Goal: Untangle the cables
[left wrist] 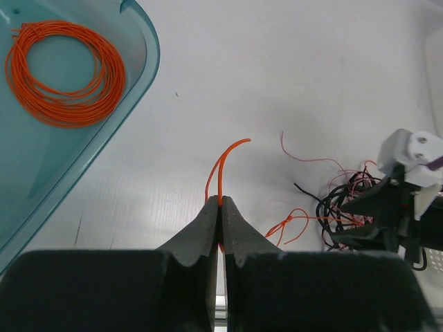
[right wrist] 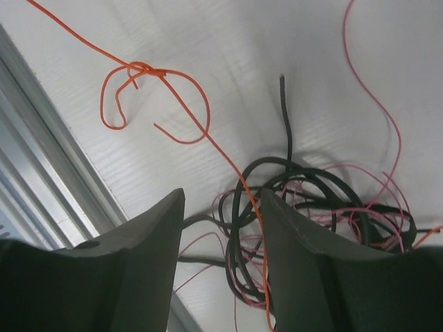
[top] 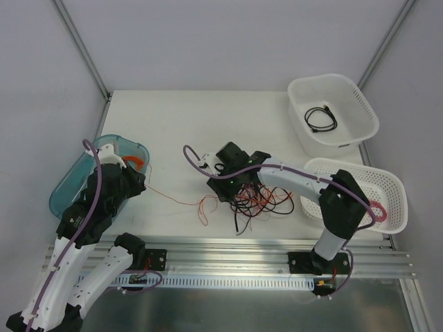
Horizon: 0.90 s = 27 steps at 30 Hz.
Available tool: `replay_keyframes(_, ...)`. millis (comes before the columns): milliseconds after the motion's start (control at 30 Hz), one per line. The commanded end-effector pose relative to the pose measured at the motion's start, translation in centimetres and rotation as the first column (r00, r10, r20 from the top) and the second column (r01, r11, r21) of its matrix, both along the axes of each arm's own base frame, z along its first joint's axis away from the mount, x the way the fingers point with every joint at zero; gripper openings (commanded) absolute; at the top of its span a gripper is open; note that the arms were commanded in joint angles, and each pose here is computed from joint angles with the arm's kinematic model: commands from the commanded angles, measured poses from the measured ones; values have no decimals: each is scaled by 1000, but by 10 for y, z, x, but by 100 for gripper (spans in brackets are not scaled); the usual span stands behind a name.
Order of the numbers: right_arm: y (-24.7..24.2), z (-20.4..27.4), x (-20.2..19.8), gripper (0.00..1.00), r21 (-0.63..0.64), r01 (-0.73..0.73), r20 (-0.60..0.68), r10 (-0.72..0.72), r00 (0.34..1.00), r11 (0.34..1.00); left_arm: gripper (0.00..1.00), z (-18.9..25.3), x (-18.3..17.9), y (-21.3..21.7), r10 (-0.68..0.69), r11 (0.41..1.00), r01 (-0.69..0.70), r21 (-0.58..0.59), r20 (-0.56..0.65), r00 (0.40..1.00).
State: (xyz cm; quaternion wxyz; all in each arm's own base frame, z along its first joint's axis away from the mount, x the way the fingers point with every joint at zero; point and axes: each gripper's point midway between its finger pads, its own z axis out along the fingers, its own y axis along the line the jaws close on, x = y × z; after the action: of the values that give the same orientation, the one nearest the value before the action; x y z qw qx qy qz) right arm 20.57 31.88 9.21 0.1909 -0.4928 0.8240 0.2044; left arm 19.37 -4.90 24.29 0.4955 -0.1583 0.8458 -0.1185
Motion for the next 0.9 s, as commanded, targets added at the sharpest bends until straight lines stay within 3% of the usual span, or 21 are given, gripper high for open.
replay_keyframes(0, 21, 3, 10, 52, -26, -89, 81, 91, 993, 996, 0, 11, -4, -4, -27, 999, 27, -25, 16, 1000)
replay_keyframes(333, 41, -34, -2, 48, -72, -154, 6, 155, 988, 986, 0, 20, -7, 3, -9, 1000, 9, -7, 39, 999)
replay_keyframes(533, 30, -43, -3, 34, -114, -137, 8, 139, 990, 984, 0, 17, -6, 7, 3, 1000, -4, 19, 31, 1000)
replay_keyframes(700, 25, -31, -8, 32, -91, -135, 15, 137, 990, 987, 0, 7, -7, 12, 24, 999, -25, 42, 7, 1000)
replay_keyframes(867, 21, -33, -10, 22, -105, -140, 8, 142, 990, 984, 0, 5, -7, 13, 27, 999, -27, 45, 5, 1000)
